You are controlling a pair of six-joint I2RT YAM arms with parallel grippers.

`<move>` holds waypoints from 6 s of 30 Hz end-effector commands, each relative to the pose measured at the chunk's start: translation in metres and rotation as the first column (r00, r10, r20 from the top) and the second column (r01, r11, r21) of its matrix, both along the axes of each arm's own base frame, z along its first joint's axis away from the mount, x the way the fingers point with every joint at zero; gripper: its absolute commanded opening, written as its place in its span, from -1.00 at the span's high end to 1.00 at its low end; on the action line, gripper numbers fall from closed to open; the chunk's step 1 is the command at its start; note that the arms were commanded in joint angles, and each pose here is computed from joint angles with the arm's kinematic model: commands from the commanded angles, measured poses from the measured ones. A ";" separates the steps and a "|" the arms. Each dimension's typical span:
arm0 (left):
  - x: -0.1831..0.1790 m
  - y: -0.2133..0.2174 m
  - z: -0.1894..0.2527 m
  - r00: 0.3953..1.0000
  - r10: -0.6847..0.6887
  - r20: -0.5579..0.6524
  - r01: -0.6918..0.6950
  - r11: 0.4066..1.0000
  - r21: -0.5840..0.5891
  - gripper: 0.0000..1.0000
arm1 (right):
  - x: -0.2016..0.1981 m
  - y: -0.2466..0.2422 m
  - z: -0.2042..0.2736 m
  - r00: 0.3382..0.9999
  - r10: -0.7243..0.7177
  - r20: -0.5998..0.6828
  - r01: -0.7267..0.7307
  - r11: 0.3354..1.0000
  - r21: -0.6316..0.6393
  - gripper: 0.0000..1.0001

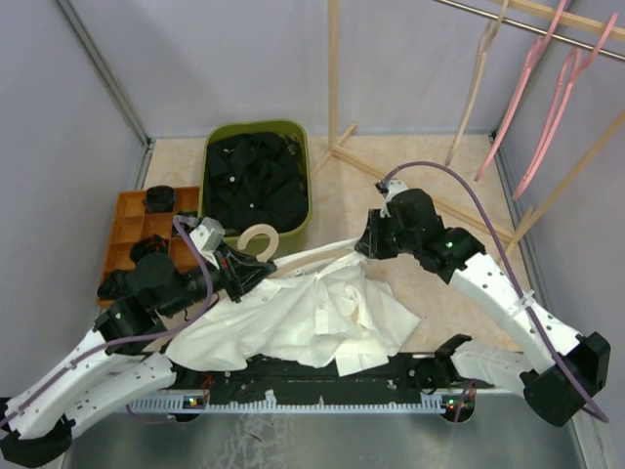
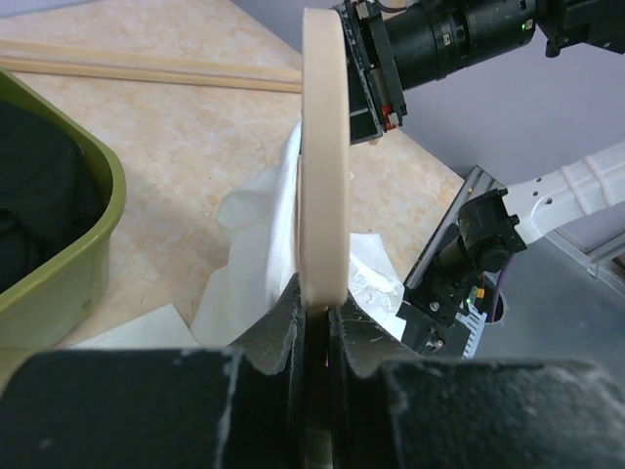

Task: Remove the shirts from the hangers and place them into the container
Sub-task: Remove the shirt from the hanger.

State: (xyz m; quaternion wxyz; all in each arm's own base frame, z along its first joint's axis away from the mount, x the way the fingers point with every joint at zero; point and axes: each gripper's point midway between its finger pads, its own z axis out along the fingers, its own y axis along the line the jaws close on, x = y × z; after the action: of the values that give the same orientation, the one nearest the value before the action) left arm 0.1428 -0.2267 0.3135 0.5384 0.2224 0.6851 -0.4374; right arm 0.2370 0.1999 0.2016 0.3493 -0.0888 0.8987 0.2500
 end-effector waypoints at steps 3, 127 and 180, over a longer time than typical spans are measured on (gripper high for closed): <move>-0.004 0.014 0.069 0.988 0.054 0.148 -0.018 0.972 -0.233 1.00 | -0.005 -0.016 -0.042 0.994 -0.044 -0.096 0.036 0.995 -0.088 0.62; 0.001 0.037 0.059 0.981 0.133 0.138 -0.122 0.989 -0.087 -0.24 | -0.139 0.013 0.111 0.630 0.620 0.468 -0.735 0.671 0.099 1.00; 0.042 0.044 -0.054 0.927 0.360 -0.106 -0.337 0.923 0.184 0.93 | -0.145 -0.128 0.208 0.606 0.040 0.794 -0.091 0.996 0.020 1.00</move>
State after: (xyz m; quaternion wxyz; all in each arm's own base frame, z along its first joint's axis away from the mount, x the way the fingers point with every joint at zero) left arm 0.1924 -0.1395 0.2498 0.5453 0.0175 0.8096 -0.2164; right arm 0.0691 0.0897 0.3800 0.6360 -0.2912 0.6668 0.2571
